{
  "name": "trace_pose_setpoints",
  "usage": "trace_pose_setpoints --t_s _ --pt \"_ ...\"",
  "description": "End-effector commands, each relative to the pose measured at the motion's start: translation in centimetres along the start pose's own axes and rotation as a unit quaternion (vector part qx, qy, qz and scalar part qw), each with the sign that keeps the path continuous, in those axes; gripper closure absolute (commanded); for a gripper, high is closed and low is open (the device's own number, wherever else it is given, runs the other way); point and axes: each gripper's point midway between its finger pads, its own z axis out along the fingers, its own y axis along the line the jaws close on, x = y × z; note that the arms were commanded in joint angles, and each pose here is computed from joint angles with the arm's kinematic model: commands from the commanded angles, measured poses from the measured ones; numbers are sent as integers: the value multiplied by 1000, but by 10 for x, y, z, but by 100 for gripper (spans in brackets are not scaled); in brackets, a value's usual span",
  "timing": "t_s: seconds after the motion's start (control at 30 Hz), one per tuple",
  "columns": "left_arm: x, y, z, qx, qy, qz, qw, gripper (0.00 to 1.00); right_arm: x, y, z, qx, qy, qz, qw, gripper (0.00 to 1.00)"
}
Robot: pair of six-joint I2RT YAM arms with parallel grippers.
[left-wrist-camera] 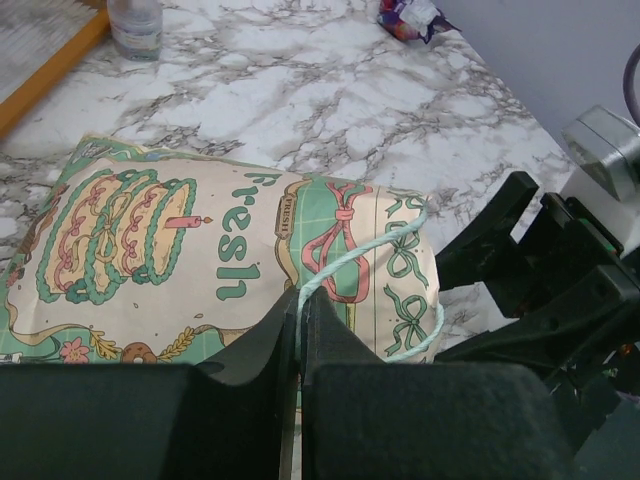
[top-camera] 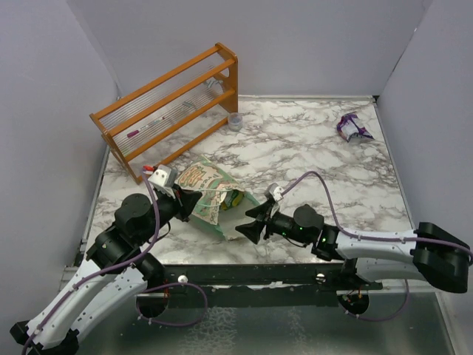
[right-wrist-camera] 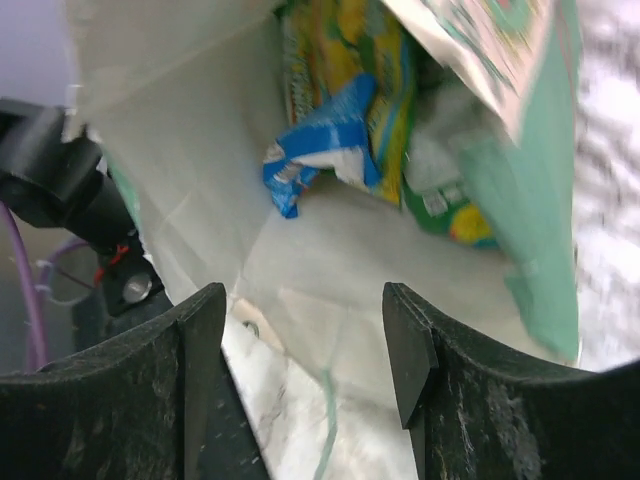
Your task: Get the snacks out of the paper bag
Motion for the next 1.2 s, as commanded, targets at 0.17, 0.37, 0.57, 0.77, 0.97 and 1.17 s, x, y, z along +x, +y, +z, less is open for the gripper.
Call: trace_pose_setpoints --t_s 0.17,0.37,0.57,0.77,0.97,1.17 --pt "-5 5 0 -16 -10 2 1000 100 -35 10 24 -25 -120 -246 962 39" --pt "-5 5 0 -15 -12 2 1000 100 -29 6 46 -25 -142 -290 946 48" --pt "-6 2 -3 -9 -13 -5 1000 100 -27 -16 63 30 -179 -263 948 49" --pt "-10 6 -5 -18 -25 -6 999 100 -17 -22 79 34 -184 -248 950 53" --pt "-5 6 0 -20 -12 -4 1000 100 -4 -20 101 20 -170 -251 953 63" --pt "0 7 4 -24 2 -3 1000 100 1 -27 114 37 -157 -237 958 98"
